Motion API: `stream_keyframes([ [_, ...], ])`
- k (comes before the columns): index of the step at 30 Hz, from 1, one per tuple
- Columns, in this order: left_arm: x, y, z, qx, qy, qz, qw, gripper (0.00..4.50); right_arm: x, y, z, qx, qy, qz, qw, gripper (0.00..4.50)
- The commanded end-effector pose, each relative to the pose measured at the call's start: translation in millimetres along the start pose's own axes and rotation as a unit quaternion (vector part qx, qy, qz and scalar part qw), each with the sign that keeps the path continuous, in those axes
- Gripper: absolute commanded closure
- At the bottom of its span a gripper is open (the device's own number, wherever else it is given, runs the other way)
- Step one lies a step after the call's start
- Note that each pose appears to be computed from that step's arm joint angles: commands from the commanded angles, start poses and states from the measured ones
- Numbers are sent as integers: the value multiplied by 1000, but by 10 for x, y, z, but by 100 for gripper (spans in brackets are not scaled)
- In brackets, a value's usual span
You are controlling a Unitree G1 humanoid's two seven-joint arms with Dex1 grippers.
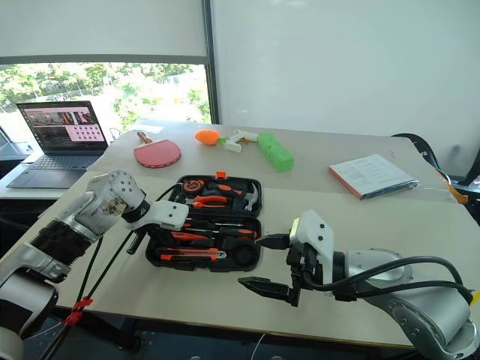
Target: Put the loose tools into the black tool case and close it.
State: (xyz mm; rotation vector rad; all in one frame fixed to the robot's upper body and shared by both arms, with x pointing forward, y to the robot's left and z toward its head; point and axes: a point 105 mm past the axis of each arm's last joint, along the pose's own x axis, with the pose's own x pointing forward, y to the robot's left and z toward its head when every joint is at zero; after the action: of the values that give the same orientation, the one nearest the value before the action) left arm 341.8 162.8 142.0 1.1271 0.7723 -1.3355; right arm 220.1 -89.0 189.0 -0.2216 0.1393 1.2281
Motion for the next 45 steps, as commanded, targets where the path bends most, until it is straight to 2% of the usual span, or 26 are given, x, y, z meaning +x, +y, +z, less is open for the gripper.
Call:
stream_keyframes([
  [1, -8, 42, 103, -34, -54, 7, 998, 449, -17, 6, 66, -11, -7, -4, 1000, 0],
  [4, -283, 185, 412, -52, -189, 48, 979, 449, -82, -37, 35, -14, 2, -24, 1000, 0],
  [6, -511, 337, 534, -91, -272, 96, 953, 449, -167, -130, -6, -17, 12, -63, 998, 0],
  [8, -704, 404, 601, -135, -334, 105, 927, 449, -299, -251, -73, -14, 27, -110, 994, 0],
  [11, -874, 363, 707, -149, -394, 88, 903, 379, -606, -437, -225, 5, 57, -181, 982, 0],
  [15, -999, 198, 928, -128, -461, 57, 877, 247, -1120, -584, -426, 47, 87, -262, 960, 0],
  [19, -1010, 10, 1007, -93, -478, 35, 873, 111, -1451, -617, -541, 59, 117, -293, 947, 0],
  [22, -1010, -88, 1010, -77, -478, 26, 875, 8, -1526, -681, -563, 52, 139, -283, 947, 0],
  [25, -1026, -115, 1017, -70, -475, 28, 877, 3, -1413, -779, -529, 30, 145, -255, 955, 0],
  [29, -997, -155, 988, -45, -450, 42, 891, 3, -1065, -940, -519, -7, 156, -194, 968, 0],
  [37, -962, -206, 869, -26, -408, 68, 910, 3, -427, -1315, -757, -77, 223, -110, 966, 0],
  [42, -955, -174, 801, -25, -389, 99, 915, 0, -196, -1444, -905, -86, 247, -84, 962, 124],
  [43, -955, -166, 799, -25, -389, 104, 915, 0, -169, -1448, -934, -87, 249, -78, 961, 172],
  [45, -958, -162, 800, -27, -389, 109, 914, 0, -139, -1438, -983, -90, 255, -67, 960, 233],
])
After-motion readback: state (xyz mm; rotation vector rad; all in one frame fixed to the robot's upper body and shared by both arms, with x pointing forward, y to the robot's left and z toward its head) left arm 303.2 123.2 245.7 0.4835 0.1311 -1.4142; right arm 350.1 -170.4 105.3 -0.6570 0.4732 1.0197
